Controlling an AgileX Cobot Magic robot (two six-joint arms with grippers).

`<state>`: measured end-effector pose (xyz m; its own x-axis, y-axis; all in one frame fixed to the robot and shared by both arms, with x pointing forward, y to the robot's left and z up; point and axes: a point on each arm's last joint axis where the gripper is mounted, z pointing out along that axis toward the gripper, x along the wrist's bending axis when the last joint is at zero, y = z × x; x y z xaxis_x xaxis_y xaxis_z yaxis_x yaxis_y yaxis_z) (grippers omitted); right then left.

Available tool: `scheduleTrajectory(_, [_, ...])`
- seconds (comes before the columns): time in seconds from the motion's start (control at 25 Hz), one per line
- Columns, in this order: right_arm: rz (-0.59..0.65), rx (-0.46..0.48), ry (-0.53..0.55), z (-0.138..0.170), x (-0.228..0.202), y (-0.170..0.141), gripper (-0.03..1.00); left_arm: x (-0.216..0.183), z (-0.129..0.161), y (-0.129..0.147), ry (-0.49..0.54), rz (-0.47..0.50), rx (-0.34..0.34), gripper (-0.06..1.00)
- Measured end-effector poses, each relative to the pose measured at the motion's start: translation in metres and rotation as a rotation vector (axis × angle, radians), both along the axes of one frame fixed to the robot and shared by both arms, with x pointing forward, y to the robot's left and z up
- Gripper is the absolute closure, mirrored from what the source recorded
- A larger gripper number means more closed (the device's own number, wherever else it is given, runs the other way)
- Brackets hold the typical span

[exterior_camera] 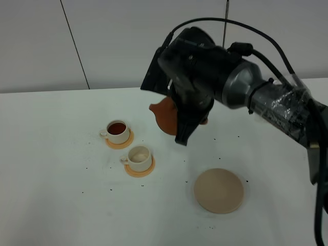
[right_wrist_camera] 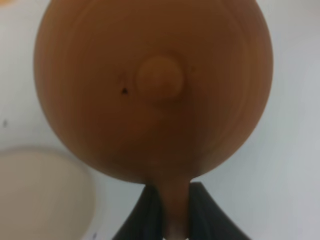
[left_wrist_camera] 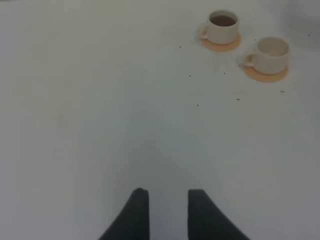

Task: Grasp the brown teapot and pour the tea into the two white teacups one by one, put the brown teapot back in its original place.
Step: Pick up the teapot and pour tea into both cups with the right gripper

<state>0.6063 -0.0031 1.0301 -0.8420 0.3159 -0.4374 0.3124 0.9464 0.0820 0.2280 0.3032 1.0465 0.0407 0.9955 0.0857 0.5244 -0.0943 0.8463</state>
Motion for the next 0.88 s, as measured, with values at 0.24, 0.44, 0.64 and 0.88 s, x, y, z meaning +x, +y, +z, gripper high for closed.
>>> scheduleTrajectory(0.24, [-0.009,-0.109,-0.023,-0.021,-0.029,0.014,0.87,0.0,0.0,0.0,0.0,0.0,0.0,0.69])
scheduleTrajectory(0.44, [0.033,-0.132,-0.069,-0.039,-0.042,0.025,0.87,0.0,0.0,0.0,0.0,0.0,0.0,0.69])
scheduleTrajectory(0.64, [0.088,-0.1,-0.123,-0.057,-0.042,0.028,0.87,0.0,0.0,0.0,0.0,0.0,0.0,0.69])
scheduleTrajectory(0.88, [0.155,-0.147,-0.206,-0.065,-0.04,0.028,0.87,0.0,0.0,0.0,0.0,0.0,0.0,0.69])
